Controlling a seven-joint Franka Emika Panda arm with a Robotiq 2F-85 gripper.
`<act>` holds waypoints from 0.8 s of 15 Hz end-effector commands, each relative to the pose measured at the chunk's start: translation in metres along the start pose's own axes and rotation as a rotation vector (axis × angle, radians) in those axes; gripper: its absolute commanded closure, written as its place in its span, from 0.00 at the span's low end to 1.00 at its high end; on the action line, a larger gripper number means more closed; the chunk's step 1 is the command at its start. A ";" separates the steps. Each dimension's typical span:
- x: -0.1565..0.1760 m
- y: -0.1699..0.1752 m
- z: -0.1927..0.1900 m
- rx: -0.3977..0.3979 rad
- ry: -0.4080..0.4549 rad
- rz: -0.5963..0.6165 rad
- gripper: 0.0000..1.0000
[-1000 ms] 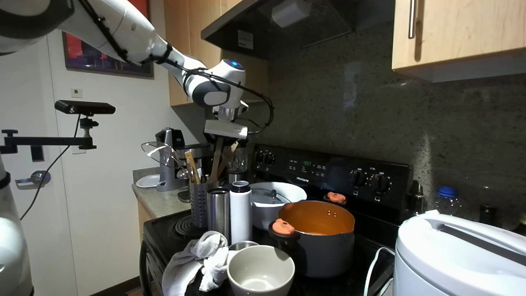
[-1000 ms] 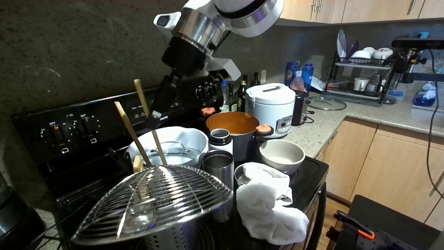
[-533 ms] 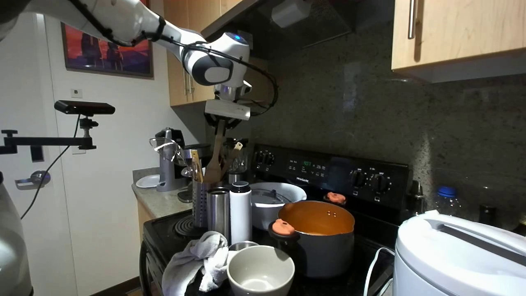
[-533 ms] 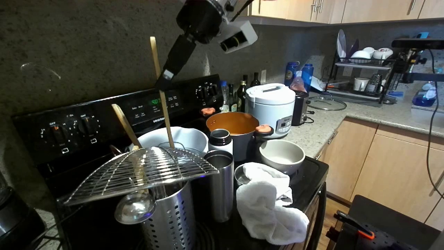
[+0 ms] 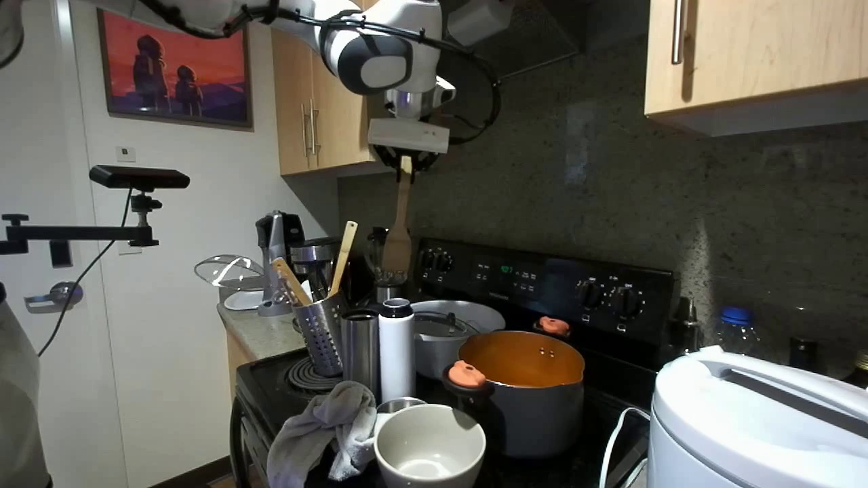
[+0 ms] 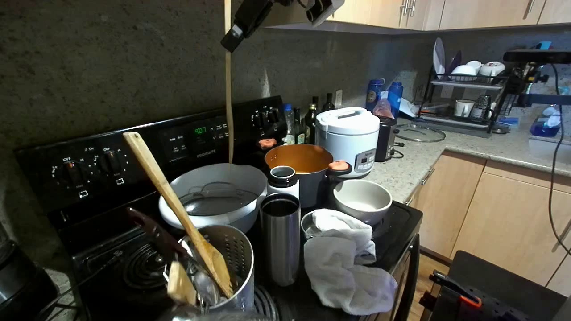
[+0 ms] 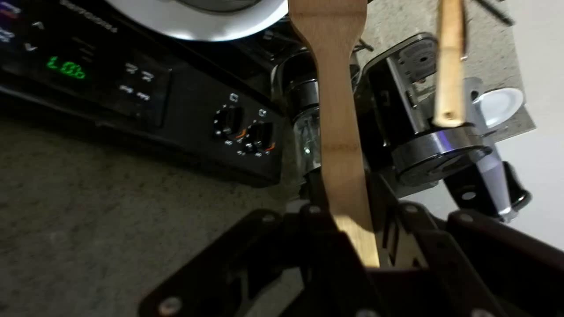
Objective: Take the lid off the pot, put it in the bowl then use a wooden spatula to stir in the pot
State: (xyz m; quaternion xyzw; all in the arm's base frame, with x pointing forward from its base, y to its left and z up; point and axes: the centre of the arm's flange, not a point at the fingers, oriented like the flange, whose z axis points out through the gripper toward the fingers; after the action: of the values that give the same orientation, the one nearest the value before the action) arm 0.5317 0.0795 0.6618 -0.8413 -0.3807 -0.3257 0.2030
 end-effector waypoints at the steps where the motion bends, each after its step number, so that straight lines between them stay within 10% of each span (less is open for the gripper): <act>1: 0.001 0.032 -0.021 -0.171 0.059 0.047 0.92; 8: -0.070 0.119 -0.035 -0.579 -0.043 0.095 0.92; 12: -0.121 0.149 -0.019 -0.648 -0.251 0.206 0.92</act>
State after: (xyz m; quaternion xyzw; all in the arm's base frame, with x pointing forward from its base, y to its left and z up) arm 0.5802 -0.0787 0.6002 -0.9063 -0.2227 -0.3524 -0.0696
